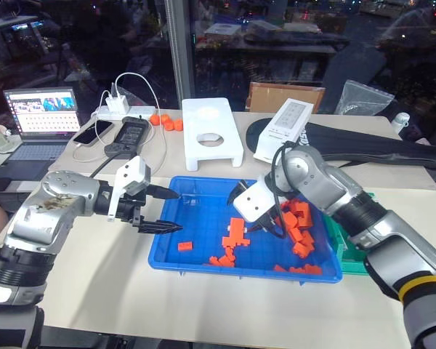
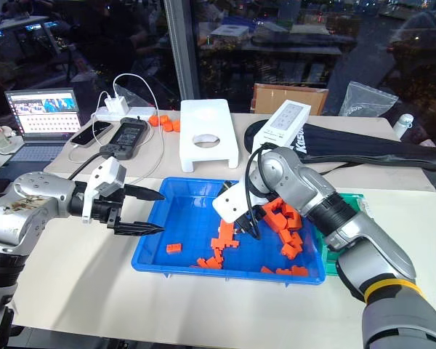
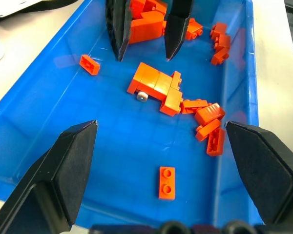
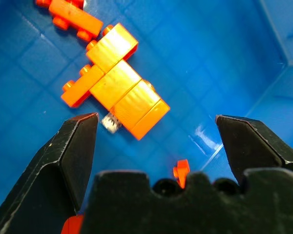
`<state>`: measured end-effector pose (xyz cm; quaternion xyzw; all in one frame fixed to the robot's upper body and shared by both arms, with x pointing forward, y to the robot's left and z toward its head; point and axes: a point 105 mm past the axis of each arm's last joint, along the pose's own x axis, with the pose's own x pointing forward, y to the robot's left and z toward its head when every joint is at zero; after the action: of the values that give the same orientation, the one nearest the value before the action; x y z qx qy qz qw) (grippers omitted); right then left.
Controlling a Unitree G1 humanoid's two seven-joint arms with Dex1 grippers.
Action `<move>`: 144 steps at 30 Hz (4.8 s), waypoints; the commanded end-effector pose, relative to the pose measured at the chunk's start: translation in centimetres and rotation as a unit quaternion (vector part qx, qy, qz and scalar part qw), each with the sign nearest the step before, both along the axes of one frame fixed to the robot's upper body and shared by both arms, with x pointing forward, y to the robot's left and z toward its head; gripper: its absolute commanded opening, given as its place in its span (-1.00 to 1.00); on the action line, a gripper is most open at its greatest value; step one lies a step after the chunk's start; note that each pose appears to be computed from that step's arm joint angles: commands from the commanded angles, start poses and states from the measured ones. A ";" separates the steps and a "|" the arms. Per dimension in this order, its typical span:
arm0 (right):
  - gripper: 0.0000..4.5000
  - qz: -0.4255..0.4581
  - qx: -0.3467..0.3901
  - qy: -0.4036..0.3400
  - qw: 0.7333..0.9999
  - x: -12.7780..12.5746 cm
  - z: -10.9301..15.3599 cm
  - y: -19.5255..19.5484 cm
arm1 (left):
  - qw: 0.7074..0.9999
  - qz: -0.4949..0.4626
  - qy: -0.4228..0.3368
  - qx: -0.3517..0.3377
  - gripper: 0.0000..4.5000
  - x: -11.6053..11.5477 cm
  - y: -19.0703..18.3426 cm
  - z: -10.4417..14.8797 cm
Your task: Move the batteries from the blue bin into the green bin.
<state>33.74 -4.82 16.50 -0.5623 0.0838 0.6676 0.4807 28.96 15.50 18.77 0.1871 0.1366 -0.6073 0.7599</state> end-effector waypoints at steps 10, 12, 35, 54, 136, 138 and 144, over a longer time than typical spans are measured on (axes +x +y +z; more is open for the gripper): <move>0.98 -0.279 0.134 0.105 0.945 -0.6 -0.7 -3.2 | 1.000 -0.027 -0.014 0.003 1.00 0.4 -0.9 0.6; 0.98 -0.290 0.139 0.097 0.942 -0.7 -1.3 -3.0 | 0.999 -0.032 -0.013 0.005 1.00 0.6 -1.2 0.5; 0.98 -0.260 0.121 0.072 0.955 -2.4 -3.9 -2.0 | 0.999 -0.050 -0.016 0.008 1.00 1.1 -1.6 0.7; 0.75 -0.272 0.126 0.075 0.951 -2.3 -4.6 -1.7 | 0.998 -0.051 -0.017 0.013 1.00 1.1 -1.6 0.5; -0.71 -0.246 0.113 0.076 0.960 -1.2 -4.7 -1.4 | 0.999 -0.047 -0.020 0.016 1.00 1.2 -1.5 0.1; -0.90 -0.237 0.151 0.070 0.957 -1.2 -2.5 -1.3 | 0.998 -0.053 -0.018 0.006 1.00 1.2 -1.8 0.4; -0.90 -0.306 0.220 0.055 0.925 -1.5 2.6 -5.5 | 0.996 -0.080 -0.029 -0.037 1.00 1.0 -2.9 2.2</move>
<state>32.49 -9.31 17.63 -0.3597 0.1398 0.5349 0.7516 30.15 12.83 19.18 0.1801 0.1088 -0.6597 0.7215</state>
